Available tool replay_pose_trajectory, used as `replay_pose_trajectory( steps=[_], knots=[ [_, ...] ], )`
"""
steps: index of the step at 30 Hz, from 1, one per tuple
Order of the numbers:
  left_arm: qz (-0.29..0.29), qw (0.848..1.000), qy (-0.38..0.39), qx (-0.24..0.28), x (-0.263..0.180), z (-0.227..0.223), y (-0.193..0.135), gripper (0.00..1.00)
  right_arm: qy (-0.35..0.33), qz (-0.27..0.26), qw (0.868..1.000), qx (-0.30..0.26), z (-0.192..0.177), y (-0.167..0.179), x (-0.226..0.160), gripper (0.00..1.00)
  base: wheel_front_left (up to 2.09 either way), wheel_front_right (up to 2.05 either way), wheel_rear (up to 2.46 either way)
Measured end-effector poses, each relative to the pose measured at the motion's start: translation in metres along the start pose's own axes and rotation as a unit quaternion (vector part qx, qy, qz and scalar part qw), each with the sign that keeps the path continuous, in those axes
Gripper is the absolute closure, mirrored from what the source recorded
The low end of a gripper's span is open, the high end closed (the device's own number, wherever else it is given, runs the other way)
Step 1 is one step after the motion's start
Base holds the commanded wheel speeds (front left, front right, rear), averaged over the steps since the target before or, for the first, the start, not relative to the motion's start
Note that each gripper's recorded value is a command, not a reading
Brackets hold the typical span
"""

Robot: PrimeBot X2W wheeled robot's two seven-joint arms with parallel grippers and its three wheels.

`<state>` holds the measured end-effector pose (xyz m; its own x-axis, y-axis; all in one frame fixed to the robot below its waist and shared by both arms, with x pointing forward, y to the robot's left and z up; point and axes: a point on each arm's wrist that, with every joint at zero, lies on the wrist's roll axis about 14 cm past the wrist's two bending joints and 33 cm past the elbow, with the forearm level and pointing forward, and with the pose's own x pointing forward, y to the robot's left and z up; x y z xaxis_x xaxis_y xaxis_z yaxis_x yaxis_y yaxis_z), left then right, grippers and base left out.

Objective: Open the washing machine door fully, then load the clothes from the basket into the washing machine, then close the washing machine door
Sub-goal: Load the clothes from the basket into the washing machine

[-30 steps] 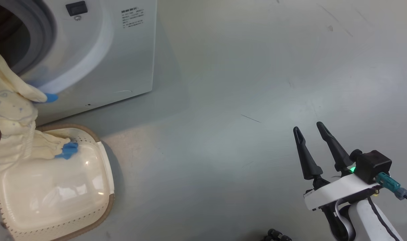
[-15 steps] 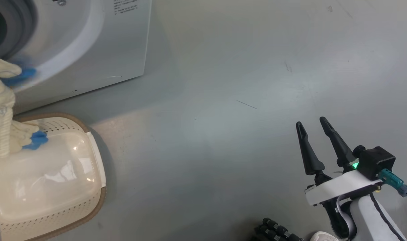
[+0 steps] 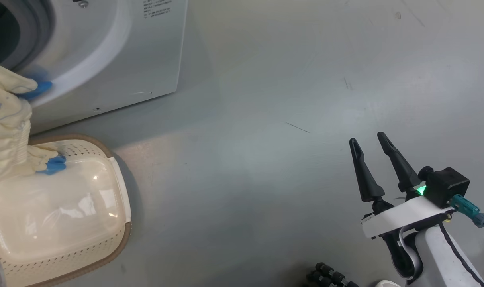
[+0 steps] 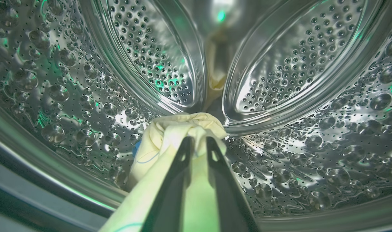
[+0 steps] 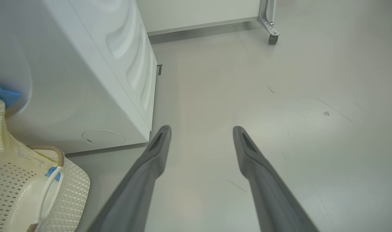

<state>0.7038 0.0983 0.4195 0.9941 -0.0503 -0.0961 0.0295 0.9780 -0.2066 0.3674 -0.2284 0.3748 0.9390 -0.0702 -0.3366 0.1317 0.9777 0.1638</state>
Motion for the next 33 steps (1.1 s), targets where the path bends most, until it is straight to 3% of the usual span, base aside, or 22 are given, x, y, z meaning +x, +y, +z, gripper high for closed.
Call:
replay_pose_trajectory(
  steps=[33],
  knots=[
    [0.000,0.999,0.041,-0.003,-0.056,0.004,-0.003,0.00,-0.055,0.042,0.998,0.006,0.034,0.021,0.008,0.00,0.00,0.00,0.00]
  ],
)
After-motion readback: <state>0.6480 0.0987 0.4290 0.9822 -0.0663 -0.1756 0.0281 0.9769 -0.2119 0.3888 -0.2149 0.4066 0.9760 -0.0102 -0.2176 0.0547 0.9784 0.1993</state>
